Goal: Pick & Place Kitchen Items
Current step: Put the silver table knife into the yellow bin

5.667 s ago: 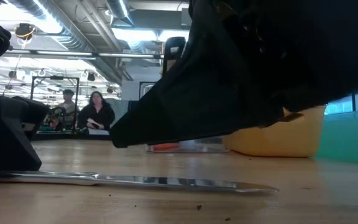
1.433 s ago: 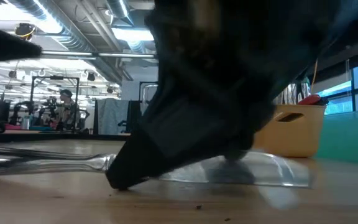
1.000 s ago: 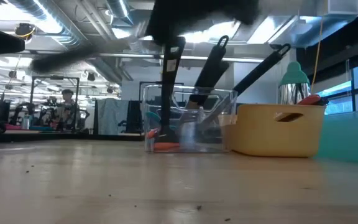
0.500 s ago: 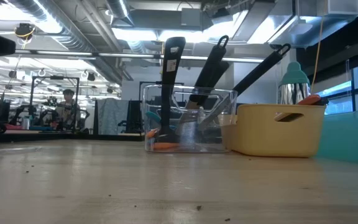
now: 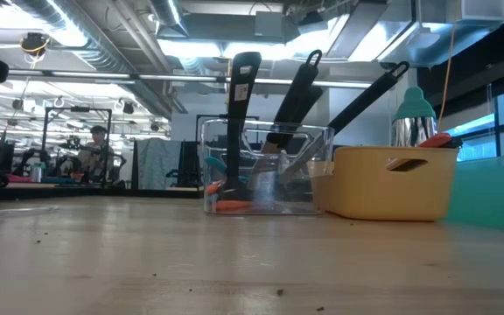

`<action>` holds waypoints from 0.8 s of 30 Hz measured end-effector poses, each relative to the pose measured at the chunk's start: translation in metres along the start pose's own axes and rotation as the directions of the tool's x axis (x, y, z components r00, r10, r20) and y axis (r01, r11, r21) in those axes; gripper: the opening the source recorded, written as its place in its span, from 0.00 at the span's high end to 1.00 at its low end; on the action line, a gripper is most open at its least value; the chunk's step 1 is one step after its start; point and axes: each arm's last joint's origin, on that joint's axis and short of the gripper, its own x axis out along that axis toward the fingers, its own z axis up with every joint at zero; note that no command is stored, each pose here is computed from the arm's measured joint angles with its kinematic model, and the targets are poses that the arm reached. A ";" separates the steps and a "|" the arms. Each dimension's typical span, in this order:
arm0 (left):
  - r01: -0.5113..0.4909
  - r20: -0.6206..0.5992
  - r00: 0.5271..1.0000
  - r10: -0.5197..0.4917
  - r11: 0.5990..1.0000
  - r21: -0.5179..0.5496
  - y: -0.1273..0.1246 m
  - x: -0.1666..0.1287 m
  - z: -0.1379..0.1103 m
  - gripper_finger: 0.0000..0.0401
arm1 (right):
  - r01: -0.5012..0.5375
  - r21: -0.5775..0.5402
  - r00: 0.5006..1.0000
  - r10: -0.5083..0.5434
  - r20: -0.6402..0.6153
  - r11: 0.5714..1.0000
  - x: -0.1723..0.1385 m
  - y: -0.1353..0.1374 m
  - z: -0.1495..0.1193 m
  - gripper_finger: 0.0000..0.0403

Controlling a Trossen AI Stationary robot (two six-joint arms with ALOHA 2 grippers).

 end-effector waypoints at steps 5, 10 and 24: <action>-0.022 0.021 1.000 0.024 0.996 -0.091 0.000 0.000 0.003 0.95 | 0.096 0.068 0.938 -0.114 0.329 0.993 -0.026 0.011 0.006 0.99; -0.040 0.074 0.996 0.055 0.981 -0.190 -0.002 0.007 0.017 0.95 | 0.097 0.119 0.902 -0.138 0.409 0.988 -0.044 0.018 0.009 0.99; 0.378 0.150 0.920 -0.362 0.920 -0.100 -0.045 0.062 0.076 0.95 | -0.214 0.034 0.871 0.175 0.459 0.976 -0.078 0.065 0.045 0.99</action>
